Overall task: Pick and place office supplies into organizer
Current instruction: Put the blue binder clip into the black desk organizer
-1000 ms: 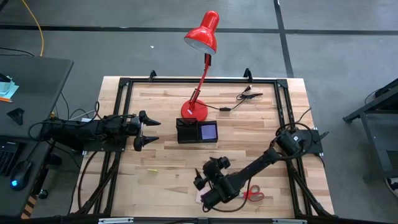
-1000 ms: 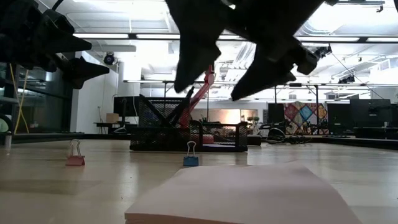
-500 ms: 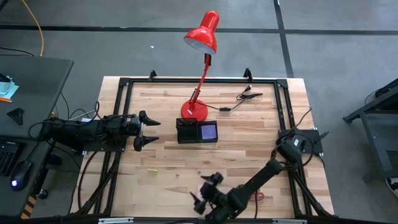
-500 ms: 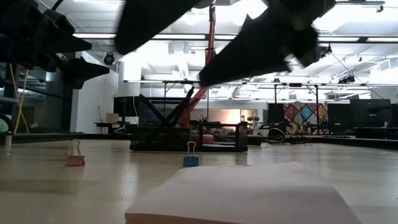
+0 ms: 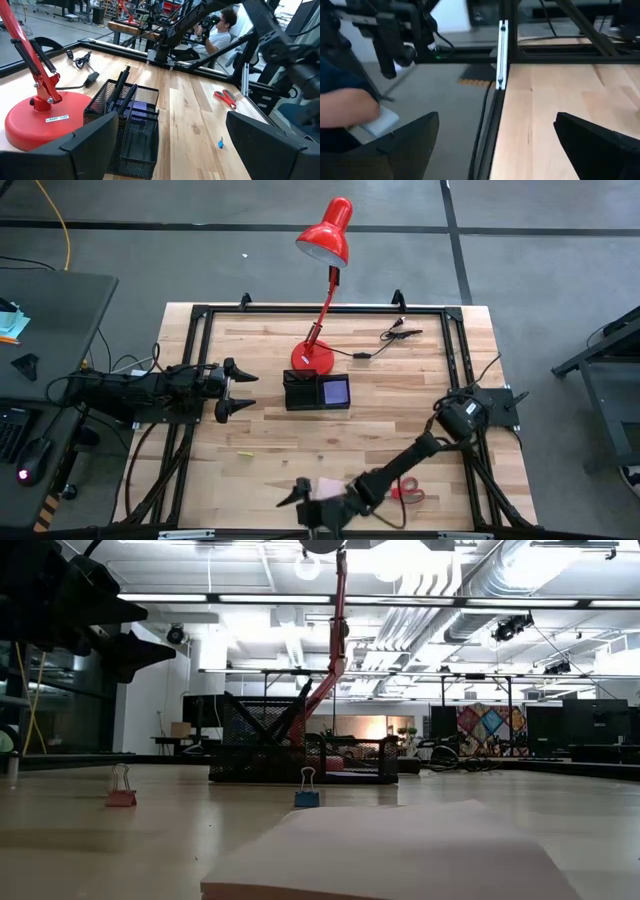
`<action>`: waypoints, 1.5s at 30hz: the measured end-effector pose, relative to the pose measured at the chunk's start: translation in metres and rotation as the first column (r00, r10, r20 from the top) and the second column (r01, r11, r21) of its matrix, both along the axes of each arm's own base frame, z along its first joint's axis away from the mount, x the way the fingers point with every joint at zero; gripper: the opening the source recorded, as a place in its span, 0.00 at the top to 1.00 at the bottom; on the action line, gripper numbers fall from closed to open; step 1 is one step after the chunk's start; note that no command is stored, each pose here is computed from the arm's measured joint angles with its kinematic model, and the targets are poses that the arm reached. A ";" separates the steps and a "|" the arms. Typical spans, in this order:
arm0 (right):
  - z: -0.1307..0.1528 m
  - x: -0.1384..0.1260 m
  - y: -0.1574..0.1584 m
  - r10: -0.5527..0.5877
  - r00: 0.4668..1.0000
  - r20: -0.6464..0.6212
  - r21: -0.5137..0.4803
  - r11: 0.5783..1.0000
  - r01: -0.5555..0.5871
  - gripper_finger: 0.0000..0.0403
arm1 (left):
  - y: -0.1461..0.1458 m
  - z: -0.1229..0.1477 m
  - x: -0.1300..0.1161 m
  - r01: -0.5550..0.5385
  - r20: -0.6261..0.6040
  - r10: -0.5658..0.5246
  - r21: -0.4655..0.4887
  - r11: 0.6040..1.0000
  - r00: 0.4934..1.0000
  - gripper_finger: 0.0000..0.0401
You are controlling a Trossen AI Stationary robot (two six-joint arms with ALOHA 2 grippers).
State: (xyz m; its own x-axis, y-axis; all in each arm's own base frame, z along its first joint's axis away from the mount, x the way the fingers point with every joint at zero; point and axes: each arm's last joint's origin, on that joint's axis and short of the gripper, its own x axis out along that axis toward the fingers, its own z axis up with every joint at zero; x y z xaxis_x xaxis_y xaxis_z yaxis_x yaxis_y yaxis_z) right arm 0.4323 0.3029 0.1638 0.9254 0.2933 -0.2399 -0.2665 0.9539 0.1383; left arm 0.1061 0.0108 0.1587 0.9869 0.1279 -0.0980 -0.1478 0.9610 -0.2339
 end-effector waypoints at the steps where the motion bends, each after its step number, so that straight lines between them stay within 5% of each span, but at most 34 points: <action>1: -0.006 0.000 -0.006 0.021 0.999 0.025 0.024 0.999 -0.022 0.04 | 0.000 0.000 0.000 0.000 0.000 0.000 0.000 1.000 1.000 0.11; 5: -0.039 -0.022 -0.036 0.144 0.976 0.162 0.129 0.978 -0.165 0.04 | 0.000 0.000 0.000 -0.001 0.000 0.001 0.000 1.000 1.000 0.11; 7: -0.044 -0.039 -0.054 0.115 0.982 0.147 0.164 0.977 -0.139 0.04 | 0.000 0.000 0.000 0.000 0.000 0.000 0.000 1.000 1.000 0.11; 11: -0.043 -0.071 -0.074 -0.097 0.991 0.088 0.127 0.988 0.085 0.04 | 0.000 0.000 0.000 0.000 0.000 0.000 0.000 1.000 1.000 0.11; 18: -0.055 -0.116 -0.083 -0.369 0.928 0.045 0.088 0.927 0.364 0.04 | 0.000 0.000 0.000 0.000 -0.001 0.000 0.000 1.000 1.000 0.11; 26: -0.062 -0.116 -0.089 -0.362 0.931 0.059 -0.088 0.927 0.366 0.04 | 0.000 0.000 0.000 0.000 -0.001 0.000 0.000 1.000 1.000 0.11; 33: -0.061 -0.109 -0.099 -0.391 0.920 0.040 -0.014 0.920 0.391 0.04 | 0.000 0.000 0.000 0.000 -0.001 0.000 0.000 1.000 1.000 0.11; 45: -0.061 -0.098 -0.108 -0.166 0.986 -0.008 0.024 0.986 0.166 0.04 | 0.000 0.000 0.000 0.000 0.000 0.000 0.000 1.000 1.000 0.11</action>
